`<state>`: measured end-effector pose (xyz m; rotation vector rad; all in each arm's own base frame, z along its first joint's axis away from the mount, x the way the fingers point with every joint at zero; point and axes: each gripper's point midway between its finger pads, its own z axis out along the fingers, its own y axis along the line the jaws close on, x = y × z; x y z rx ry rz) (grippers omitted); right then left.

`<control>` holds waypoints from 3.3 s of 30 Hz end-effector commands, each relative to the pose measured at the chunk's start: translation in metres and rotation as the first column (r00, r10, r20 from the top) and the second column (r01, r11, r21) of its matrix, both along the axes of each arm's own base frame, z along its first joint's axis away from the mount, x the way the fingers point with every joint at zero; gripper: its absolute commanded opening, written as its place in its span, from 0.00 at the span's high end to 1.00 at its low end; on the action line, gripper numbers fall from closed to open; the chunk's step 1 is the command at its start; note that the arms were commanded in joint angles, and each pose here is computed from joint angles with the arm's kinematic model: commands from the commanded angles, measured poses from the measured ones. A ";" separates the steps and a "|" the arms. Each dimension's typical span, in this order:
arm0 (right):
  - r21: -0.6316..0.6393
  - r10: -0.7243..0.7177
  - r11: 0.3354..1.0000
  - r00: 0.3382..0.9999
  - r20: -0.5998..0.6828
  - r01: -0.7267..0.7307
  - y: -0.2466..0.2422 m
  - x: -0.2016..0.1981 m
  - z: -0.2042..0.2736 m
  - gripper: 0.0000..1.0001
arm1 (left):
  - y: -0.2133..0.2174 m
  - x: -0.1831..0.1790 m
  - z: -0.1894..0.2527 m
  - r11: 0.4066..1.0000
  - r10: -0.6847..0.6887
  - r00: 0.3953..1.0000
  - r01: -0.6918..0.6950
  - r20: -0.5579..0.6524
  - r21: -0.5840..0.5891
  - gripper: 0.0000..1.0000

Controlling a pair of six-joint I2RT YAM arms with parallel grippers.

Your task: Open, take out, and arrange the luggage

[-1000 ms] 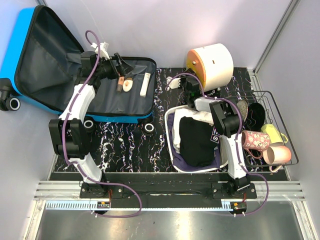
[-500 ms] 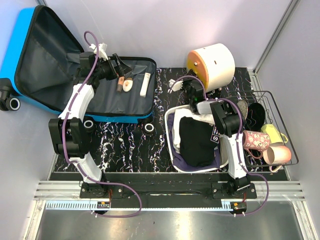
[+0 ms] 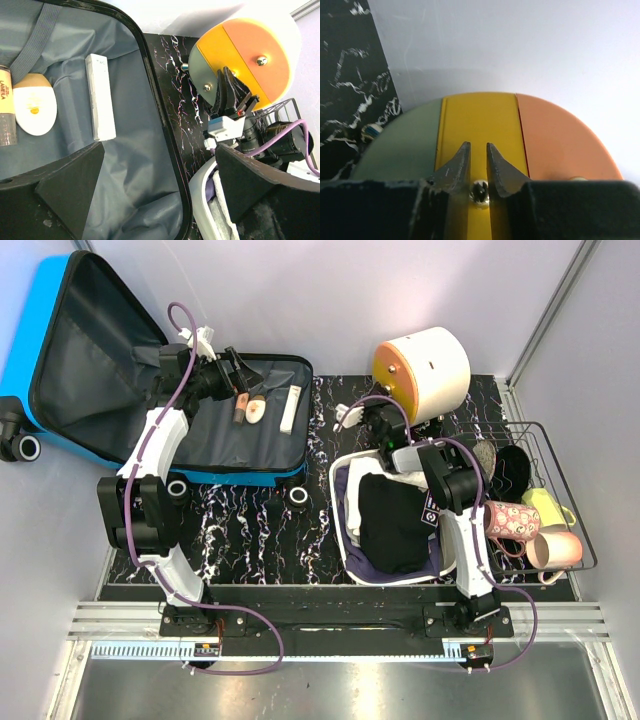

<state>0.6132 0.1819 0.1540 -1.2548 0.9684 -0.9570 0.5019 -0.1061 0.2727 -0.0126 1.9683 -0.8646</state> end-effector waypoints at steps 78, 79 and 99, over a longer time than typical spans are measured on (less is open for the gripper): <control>0.116 0.245 0.964 0.969 -0.037 -0.239 0.096 -0.025 0.012 0.80 | 0.003 0.010 0.017 1.000 0.003 0.998 -0.002 0.066 -0.005 0.01; 0.119 0.235 0.966 0.971 -0.038 -0.229 0.094 -0.024 0.012 0.73 | 0.004 0.011 0.018 1.000 0.008 0.998 -0.008 0.070 -0.002 0.01; 0.554 0.360 0.819 0.886 -0.292 -0.150 0.091 -0.074 0.097 0.12 | 0.049 0.061 -0.079 0.895 0.002 0.997 0.032 -0.076 0.445 0.01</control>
